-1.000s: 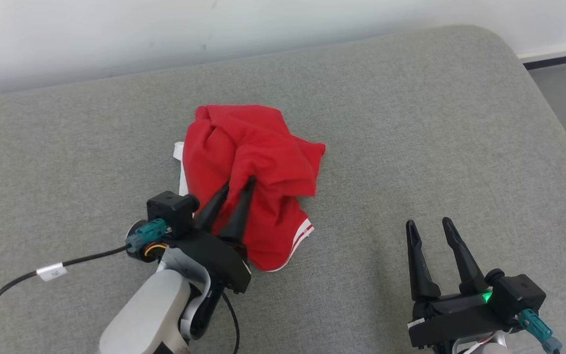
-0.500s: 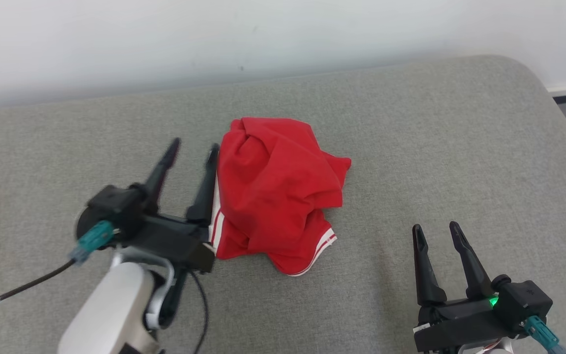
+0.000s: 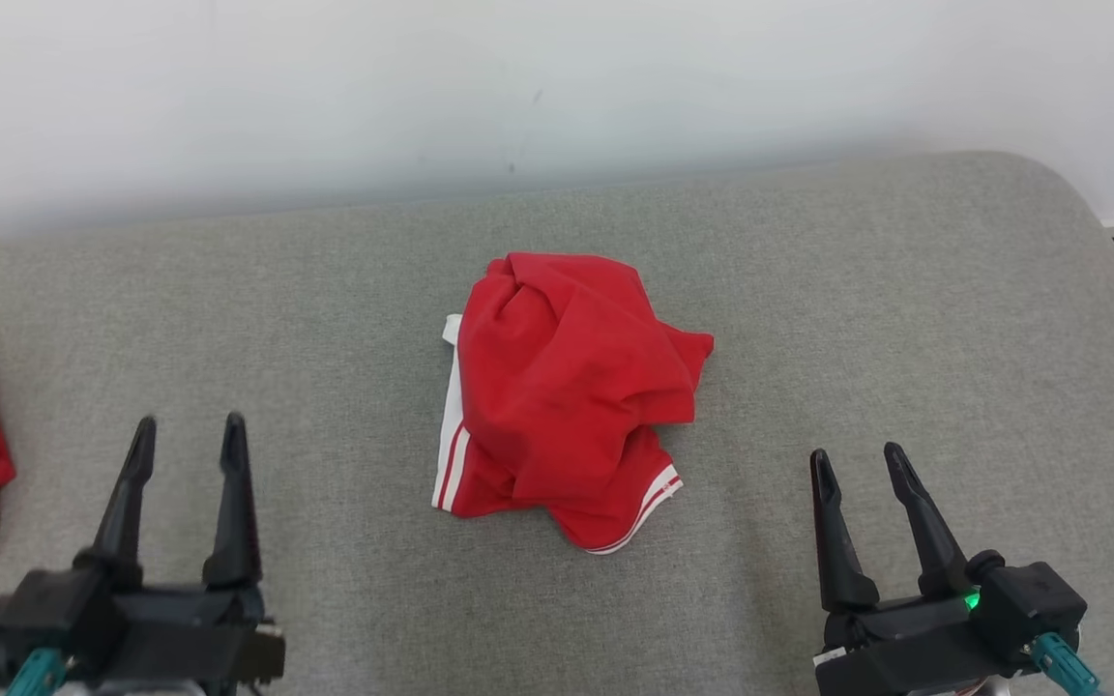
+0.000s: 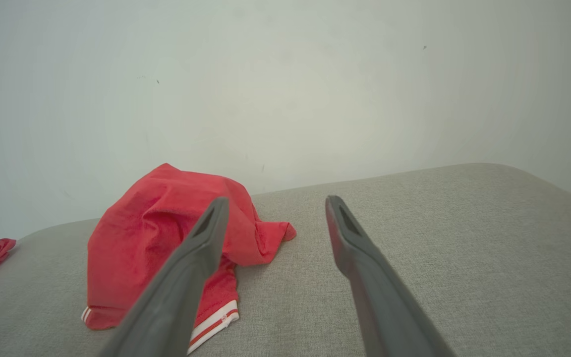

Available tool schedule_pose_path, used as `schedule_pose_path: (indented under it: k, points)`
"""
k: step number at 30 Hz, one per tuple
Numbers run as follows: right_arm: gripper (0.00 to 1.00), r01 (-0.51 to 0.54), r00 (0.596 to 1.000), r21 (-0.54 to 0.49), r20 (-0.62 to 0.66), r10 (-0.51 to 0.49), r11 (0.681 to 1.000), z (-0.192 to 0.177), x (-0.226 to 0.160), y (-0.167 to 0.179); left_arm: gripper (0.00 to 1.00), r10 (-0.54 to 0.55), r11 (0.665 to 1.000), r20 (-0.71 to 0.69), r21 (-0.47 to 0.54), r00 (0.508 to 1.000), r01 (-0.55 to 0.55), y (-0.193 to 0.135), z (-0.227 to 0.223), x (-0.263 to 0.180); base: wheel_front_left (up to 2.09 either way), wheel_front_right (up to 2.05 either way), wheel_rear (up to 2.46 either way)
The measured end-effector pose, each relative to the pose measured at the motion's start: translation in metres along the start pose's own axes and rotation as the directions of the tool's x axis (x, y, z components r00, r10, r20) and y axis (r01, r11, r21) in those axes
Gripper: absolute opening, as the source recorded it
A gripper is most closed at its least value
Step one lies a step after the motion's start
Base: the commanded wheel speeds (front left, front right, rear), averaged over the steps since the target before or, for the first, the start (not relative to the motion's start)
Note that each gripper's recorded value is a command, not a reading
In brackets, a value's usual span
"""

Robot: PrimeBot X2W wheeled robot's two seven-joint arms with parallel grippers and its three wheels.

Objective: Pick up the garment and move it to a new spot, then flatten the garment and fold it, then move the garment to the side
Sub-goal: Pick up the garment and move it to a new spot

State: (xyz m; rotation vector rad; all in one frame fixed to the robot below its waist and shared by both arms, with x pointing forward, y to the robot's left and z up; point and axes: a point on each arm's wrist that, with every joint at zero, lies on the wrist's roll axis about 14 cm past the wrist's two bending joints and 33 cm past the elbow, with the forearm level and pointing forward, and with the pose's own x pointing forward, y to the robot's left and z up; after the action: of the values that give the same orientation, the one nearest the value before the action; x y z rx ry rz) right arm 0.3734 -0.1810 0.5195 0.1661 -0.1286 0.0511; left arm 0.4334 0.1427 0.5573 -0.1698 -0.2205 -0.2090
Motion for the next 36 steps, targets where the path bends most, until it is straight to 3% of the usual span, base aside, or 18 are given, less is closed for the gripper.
schedule_pose_path:
  k: [11,36]
  points:
    - [1.00,-0.023,0.999,-0.005,-0.038,0.023,1.000,-0.012,-0.003,0.007,1.00,0.101,0.993,-0.088,0.070,0.991,-0.095,0.018,-0.026,-0.046,0.00,0.00,0.00]
    - [1.00,-0.031,0.996,-0.016,-0.090,0.029,0.999,-0.028,-0.010,0.010,1.00,0.153,0.983,-0.164,0.128,0.975,-0.133,0.030,-0.045,-0.072,0.00,0.00,0.00]
